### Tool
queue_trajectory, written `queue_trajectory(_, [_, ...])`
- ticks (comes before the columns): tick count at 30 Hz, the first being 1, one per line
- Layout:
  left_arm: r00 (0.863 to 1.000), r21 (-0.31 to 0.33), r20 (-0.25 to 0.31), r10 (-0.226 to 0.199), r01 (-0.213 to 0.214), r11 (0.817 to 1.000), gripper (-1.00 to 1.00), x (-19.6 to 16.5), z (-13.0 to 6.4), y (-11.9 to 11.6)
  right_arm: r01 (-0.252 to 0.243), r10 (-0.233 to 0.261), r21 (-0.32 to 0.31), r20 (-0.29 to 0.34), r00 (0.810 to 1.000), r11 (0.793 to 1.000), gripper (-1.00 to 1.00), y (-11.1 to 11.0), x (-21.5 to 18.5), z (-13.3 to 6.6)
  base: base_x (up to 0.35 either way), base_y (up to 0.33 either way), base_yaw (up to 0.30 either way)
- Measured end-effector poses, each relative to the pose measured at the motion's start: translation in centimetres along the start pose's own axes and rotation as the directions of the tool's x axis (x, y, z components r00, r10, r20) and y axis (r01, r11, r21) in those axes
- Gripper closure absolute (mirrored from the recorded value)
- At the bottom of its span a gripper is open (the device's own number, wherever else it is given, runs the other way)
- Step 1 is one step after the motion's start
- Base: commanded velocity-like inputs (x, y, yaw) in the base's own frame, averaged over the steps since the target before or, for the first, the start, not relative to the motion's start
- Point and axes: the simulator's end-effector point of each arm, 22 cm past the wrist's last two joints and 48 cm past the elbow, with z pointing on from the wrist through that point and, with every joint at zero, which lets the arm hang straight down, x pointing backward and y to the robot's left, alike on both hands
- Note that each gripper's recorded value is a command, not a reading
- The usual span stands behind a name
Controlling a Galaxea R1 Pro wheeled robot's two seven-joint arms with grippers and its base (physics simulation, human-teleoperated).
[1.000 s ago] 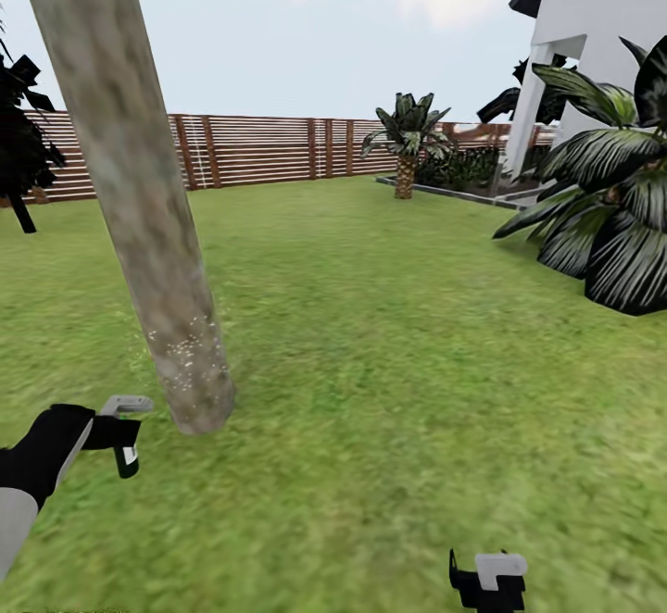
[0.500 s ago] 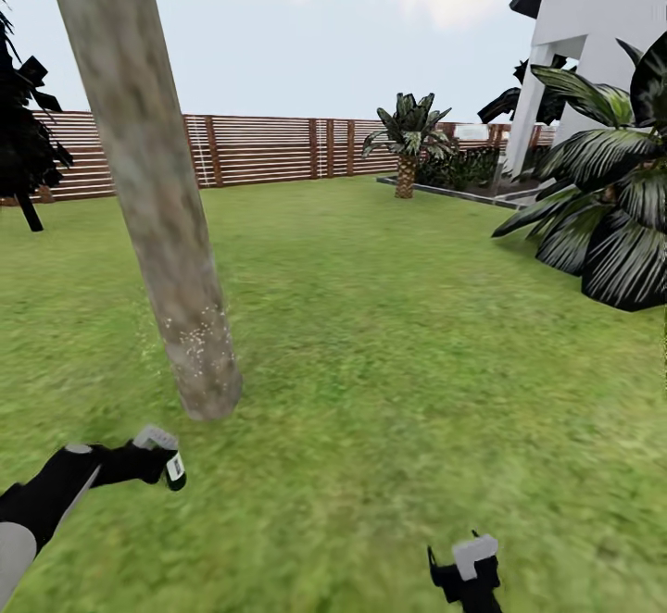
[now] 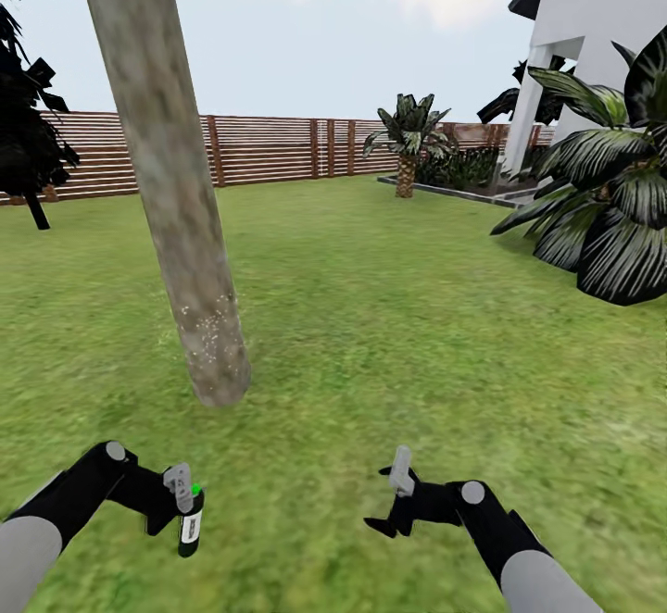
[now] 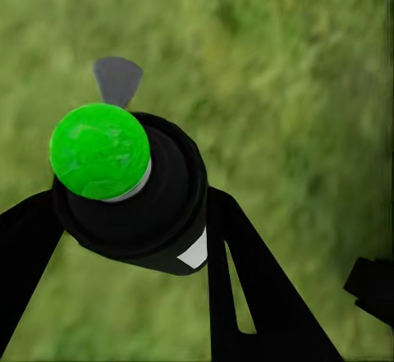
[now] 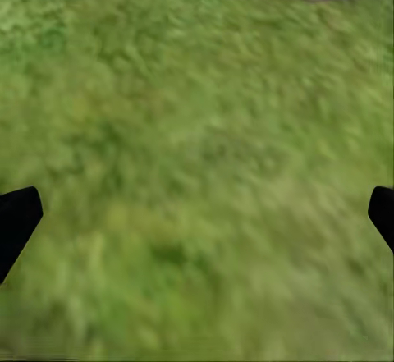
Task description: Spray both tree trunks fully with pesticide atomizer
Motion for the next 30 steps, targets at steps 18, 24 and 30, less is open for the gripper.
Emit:
queue_trajectory(18, [0.975,0.135,-0.047,0.216,-0.208,0.969,1.0,-7.8,7.9,-7.7,0.18,-0.185,-0.222,-0.004,0.983,0.958,1.0,8.1,-3.6,4.7,0.0,0.0,0.0])
queue_trajectory(24, [0.966,0.164,-0.05,0.254,-0.243,0.956,1.0,-8.7,9.2,-9.5,0.198,-0.193,-0.227,0.044,0.98,0.953,1.0,9.3,-6.4,6.0,0.0,0.0,0.0])
queue_trajectory(30, [0.966,0.177,-0.038,0.257,-0.247,0.953,1.0,-9.3,9.7,-10.4,0.203,-0.195,-0.226,0.058,0.979,0.953,1.0,9.6,-7.2,6.3,0.0,0.0,0.0])
